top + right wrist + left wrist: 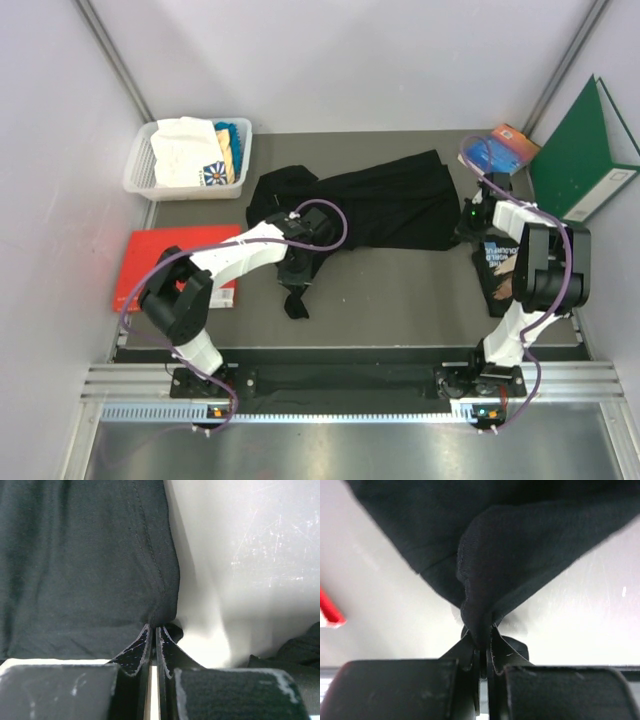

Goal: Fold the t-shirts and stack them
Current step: Flatten the tshirt out

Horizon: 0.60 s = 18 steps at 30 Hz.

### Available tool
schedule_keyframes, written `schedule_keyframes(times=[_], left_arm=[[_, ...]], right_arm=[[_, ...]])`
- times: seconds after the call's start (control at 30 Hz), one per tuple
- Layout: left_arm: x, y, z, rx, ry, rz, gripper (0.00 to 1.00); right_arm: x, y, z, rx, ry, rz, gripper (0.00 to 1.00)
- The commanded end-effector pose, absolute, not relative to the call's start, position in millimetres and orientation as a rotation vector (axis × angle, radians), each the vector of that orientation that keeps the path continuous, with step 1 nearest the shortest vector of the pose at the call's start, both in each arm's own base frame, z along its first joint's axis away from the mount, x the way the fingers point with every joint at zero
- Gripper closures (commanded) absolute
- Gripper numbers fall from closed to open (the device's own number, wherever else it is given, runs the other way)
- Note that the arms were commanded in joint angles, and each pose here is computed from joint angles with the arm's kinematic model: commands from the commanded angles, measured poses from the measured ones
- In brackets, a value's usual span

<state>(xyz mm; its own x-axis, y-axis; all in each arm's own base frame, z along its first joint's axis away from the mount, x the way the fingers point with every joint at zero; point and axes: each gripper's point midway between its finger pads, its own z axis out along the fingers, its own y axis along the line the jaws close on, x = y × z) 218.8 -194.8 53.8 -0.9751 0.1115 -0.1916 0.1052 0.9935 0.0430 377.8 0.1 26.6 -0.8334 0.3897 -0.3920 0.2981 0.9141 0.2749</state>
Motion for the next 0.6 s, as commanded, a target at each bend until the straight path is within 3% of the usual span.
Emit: schedule_keyframes(times=[0.0,0.2,0.4,0.43,0.53,0.57], left_arm=[[210,-177,97,0.121,2.905,0.111,1.00],[178,-183,119,0.202,2.948,-0.002,1.00],[150,-203,128,0.349,2.943,-0.064,0.82],[146,-205,126,0.371,2.954,-0.066,0.75],[126,-212,113,0.459,3.018,-0.053,0.35],[119,-215,112,0.505,3.013,-0.036,0.16]], right_arm=[[388,2,66,0.449,2.520,0.308,1.00],[375,-1,82,0.461,2.519,0.274,1.00],[373,-3,87,0.470,2.528,0.260,1.00],[373,-3,86,0.474,2.532,0.261,1.00],[373,-5,89,0.478,2.536,0.244,1.00],[373,-6,91,0.482,2.537,0.238,1.00]])
